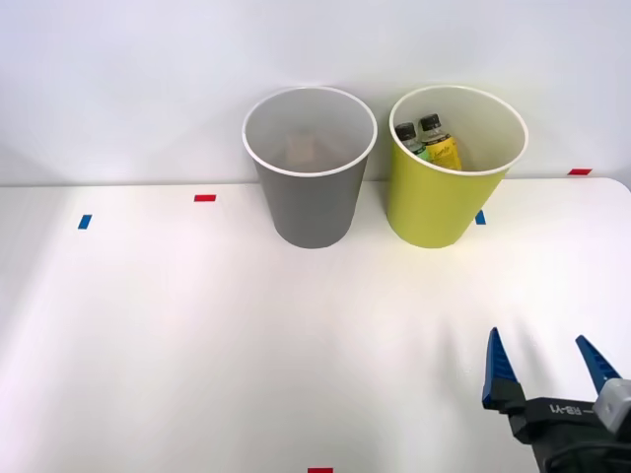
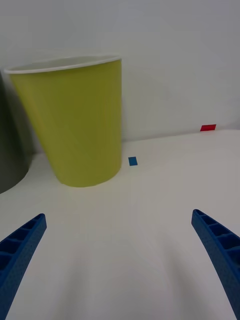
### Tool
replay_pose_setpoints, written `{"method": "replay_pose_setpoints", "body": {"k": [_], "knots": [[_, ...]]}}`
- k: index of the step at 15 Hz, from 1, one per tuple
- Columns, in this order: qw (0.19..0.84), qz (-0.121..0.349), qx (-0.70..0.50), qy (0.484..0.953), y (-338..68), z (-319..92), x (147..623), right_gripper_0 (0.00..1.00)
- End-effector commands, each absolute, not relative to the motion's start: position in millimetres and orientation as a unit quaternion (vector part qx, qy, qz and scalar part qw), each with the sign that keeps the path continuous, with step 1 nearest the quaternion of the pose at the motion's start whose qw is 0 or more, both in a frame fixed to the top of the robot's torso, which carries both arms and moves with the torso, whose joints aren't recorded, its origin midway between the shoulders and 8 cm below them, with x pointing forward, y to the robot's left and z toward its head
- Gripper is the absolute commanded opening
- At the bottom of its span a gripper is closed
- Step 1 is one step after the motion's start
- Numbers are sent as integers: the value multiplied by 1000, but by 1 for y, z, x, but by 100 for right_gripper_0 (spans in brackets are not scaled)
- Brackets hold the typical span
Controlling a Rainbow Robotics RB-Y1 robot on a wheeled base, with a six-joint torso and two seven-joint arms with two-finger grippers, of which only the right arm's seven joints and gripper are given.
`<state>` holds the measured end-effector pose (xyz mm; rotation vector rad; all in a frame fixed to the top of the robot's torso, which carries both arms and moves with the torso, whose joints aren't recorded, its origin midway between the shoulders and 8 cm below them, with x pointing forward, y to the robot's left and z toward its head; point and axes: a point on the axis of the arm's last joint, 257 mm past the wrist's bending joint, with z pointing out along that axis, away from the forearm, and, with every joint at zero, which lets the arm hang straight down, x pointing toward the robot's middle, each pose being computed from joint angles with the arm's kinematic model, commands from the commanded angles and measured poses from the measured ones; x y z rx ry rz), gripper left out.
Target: Put cans in the gray bin, plastic bottles in the light green bin
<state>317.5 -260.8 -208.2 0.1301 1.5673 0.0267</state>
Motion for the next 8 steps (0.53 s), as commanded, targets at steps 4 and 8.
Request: {"method": "replay_pose_setpoints", "body": {"k": [4,8], "knots": [[742,25,30,670,-230,-232,300,100],[745,-28,-24,666,-223,-242,285,100]]}}
